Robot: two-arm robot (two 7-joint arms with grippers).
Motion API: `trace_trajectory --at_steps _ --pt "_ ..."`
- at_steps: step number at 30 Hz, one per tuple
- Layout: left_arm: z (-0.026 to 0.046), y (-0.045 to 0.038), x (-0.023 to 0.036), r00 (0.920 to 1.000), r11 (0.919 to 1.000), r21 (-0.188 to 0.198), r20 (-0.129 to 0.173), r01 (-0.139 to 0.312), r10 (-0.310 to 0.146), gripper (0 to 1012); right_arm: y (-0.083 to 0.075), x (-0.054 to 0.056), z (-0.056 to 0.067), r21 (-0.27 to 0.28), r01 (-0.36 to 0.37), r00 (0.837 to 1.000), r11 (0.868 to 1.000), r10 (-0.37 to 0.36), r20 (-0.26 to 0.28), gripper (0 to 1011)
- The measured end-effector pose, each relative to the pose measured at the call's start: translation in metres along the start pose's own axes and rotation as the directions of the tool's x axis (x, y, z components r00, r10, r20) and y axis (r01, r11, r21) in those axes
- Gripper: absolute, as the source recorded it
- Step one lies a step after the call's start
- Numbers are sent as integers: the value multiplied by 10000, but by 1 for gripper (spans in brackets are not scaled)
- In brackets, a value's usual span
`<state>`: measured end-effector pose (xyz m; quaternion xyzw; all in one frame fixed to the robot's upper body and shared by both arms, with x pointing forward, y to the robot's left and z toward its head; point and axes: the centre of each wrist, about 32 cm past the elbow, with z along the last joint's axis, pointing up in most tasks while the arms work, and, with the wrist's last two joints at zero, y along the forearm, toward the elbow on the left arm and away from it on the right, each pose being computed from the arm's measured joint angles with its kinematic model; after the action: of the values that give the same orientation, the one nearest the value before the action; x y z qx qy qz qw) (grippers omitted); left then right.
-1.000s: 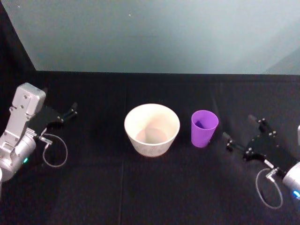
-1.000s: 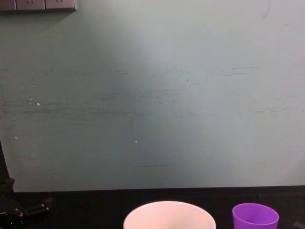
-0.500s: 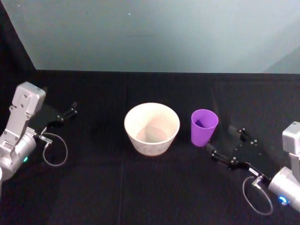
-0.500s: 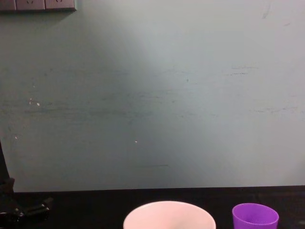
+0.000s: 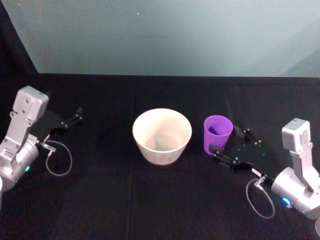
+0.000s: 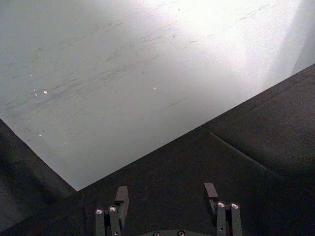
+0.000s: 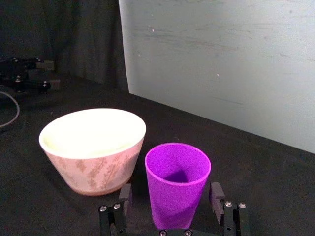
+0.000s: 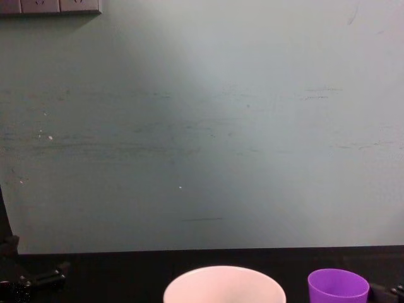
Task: Pick up the cup and pour the mung beans from the cup into the bowl.
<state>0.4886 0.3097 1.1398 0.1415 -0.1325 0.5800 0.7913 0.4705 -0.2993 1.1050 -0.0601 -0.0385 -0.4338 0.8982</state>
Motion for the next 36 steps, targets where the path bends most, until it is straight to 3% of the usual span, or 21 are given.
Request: trace_trajectory --at_steps 14,36 --pt "0 0 0 10000 10000 0 0 1 -1 1000 237 35 -38 198 23 9999 9998 -20 -156 1003" --pt "0 0 0 10000 10000 0 0 0 0 1000 355 53 -38 291 110 9996 9995 -103 -249 1003"
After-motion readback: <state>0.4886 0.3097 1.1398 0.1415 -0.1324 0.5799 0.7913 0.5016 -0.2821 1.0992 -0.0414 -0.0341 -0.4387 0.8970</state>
